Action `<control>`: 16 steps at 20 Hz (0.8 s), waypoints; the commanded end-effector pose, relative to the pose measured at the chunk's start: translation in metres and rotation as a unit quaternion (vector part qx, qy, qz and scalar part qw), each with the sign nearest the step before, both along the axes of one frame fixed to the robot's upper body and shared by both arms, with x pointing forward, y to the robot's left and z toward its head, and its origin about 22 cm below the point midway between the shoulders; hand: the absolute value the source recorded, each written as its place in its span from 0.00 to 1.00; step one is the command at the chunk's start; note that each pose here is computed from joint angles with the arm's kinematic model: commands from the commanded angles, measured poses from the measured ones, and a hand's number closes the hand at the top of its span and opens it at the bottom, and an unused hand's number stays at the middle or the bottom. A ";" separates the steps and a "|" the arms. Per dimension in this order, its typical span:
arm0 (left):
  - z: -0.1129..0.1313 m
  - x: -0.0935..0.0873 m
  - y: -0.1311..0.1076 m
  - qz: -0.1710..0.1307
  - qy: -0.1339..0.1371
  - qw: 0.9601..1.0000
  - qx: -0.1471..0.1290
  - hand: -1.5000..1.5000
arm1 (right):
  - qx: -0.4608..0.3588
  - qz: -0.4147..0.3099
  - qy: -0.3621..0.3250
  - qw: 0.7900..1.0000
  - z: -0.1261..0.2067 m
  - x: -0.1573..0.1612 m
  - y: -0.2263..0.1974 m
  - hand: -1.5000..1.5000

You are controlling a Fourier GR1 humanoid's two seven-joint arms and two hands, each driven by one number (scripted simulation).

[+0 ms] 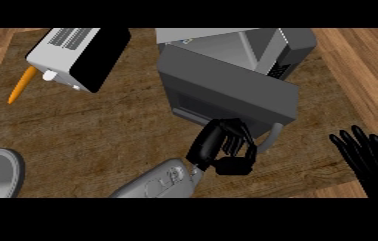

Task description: Pick up the milk, place it into the microwave and close the microwave

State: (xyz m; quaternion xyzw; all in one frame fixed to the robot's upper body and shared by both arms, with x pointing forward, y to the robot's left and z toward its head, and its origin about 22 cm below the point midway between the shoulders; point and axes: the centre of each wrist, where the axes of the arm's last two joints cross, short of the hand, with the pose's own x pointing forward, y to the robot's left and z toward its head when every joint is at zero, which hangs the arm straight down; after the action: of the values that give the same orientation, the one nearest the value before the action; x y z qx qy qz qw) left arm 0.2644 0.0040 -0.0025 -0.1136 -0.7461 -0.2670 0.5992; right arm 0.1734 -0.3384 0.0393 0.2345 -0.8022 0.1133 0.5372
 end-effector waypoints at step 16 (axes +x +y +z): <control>0.045 0.075 -0.003 0.107 -0.023 0.992 -0.055 1.00 | -0.006 0.008 -0.007 1.000 0.040 0.005 0.002 0.00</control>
State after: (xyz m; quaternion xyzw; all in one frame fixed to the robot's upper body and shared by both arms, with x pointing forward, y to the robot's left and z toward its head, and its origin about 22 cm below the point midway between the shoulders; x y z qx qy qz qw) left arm 0.3250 -0.0013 0.0324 -0.0666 -0.7690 -0.1889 0.6071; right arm 0.1763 -0.3354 0.0721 0.2390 -0.8016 0.1223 0.5342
